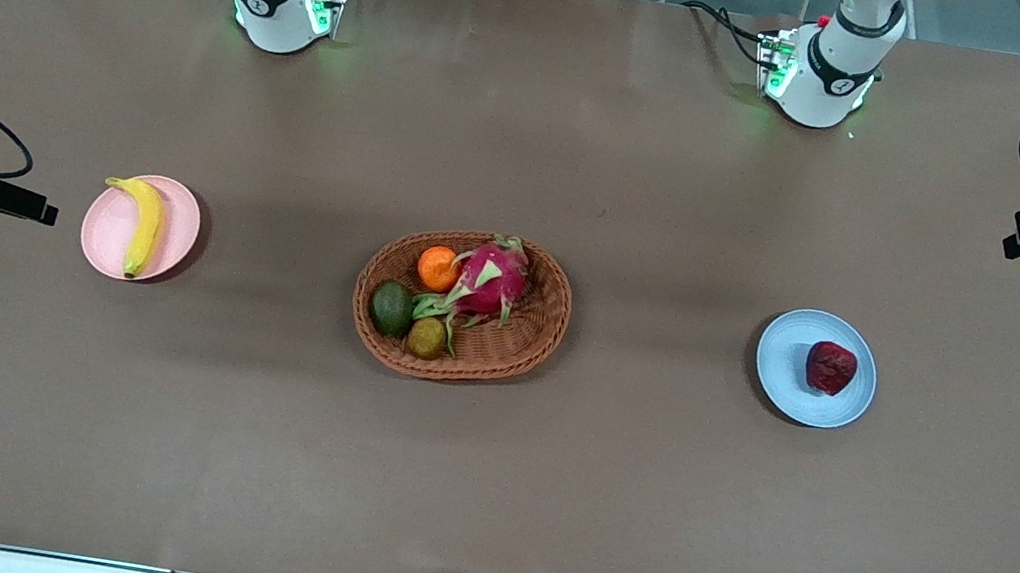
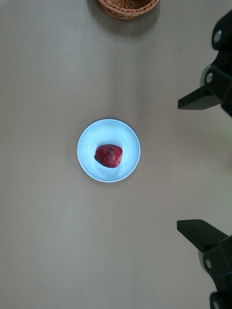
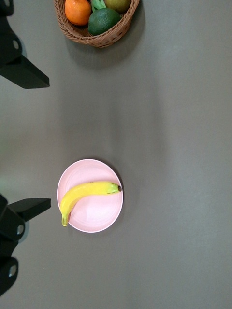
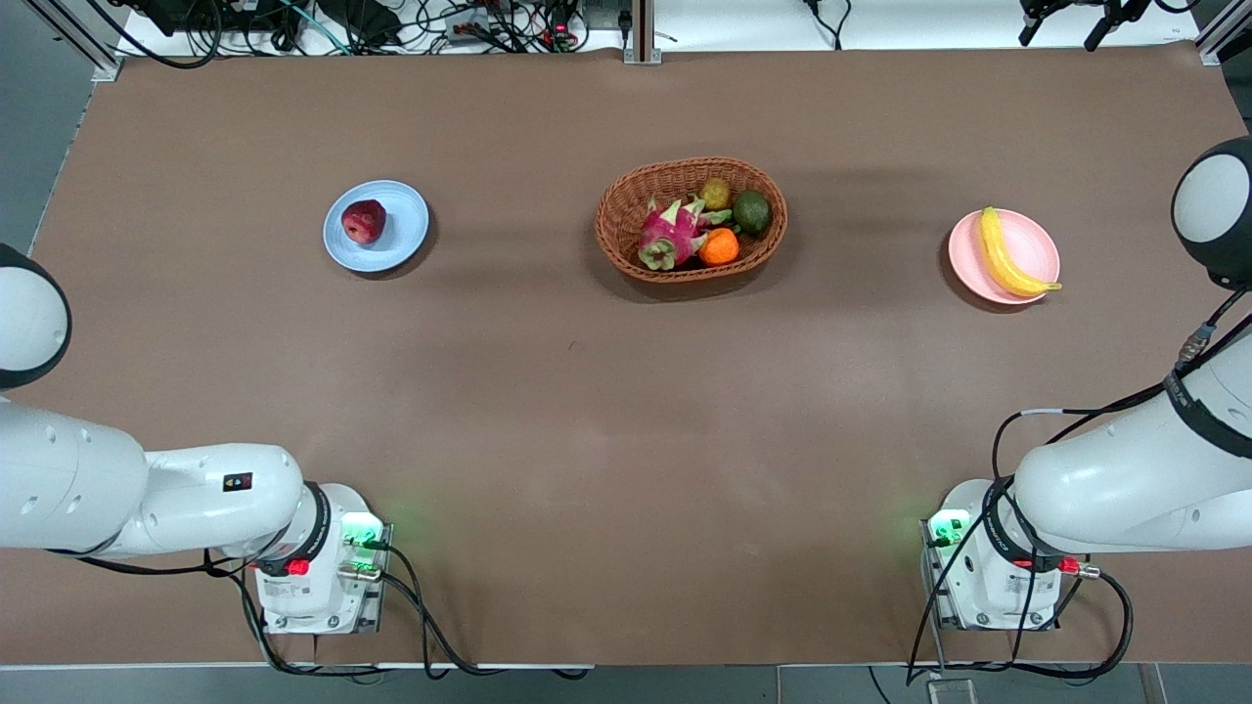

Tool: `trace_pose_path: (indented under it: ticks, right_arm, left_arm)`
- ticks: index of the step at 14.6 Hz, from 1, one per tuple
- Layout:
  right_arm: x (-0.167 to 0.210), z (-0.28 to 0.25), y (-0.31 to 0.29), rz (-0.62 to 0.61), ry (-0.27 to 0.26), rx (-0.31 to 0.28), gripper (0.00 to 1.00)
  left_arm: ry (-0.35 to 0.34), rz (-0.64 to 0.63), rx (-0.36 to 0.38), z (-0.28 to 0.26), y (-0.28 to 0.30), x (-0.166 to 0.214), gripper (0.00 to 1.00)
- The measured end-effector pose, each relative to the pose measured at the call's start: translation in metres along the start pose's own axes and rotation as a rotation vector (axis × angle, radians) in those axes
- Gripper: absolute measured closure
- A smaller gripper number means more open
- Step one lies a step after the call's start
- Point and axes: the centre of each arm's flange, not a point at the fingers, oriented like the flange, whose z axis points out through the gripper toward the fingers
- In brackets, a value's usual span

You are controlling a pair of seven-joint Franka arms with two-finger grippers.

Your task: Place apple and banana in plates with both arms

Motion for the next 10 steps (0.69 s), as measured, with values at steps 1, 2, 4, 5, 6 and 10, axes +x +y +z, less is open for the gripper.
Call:
trace_pose_path:
  ticks: [1, 2, 4, 5, 6, 10]
  right_arm:
    - [-0.001, -0.002, -0.008, -0.014, 0.003, -0.011, 0.00]
    - [-0.003, -0.005, -0.022, -0.037, 0.006, -0.035, 0.00]
    - [-0.008, -0.008, -0.049, -0.074, 0.010, -0.073, 0.00]
    - [-0.010, -0.009, -0.056, -0.080, 0.011, -0.081, 0.00]
    - [-0.011, -0.010, -0.057, -0.080, 0.011, -0.084, 0.00]
    - [-0.010, -0.011, -0.028, -0.034, 0.009, -0.081, 0.00]
  left_arm:
    - [0.003, 0.000, 0.000, 0.000, 0.000, 0.000, 0.00]
    - [0.004, 0.000, 0.000, 0.000, 0.000, 0.000, 0.00]
    - [0.005, 0.000, 0.000, 0.000, 0.000, 0.000, 0.00]
    - [0.005, 0.001, 0.000, 0.000, 0.000, 0.000, 0.00]
    - [0.005, 0.001, 0.000, -0.001, 0.000, 0.001, 0.00]
    - [0.006, 0.002, 0.000, -0.001, 0.001, 0.001, 0.00]
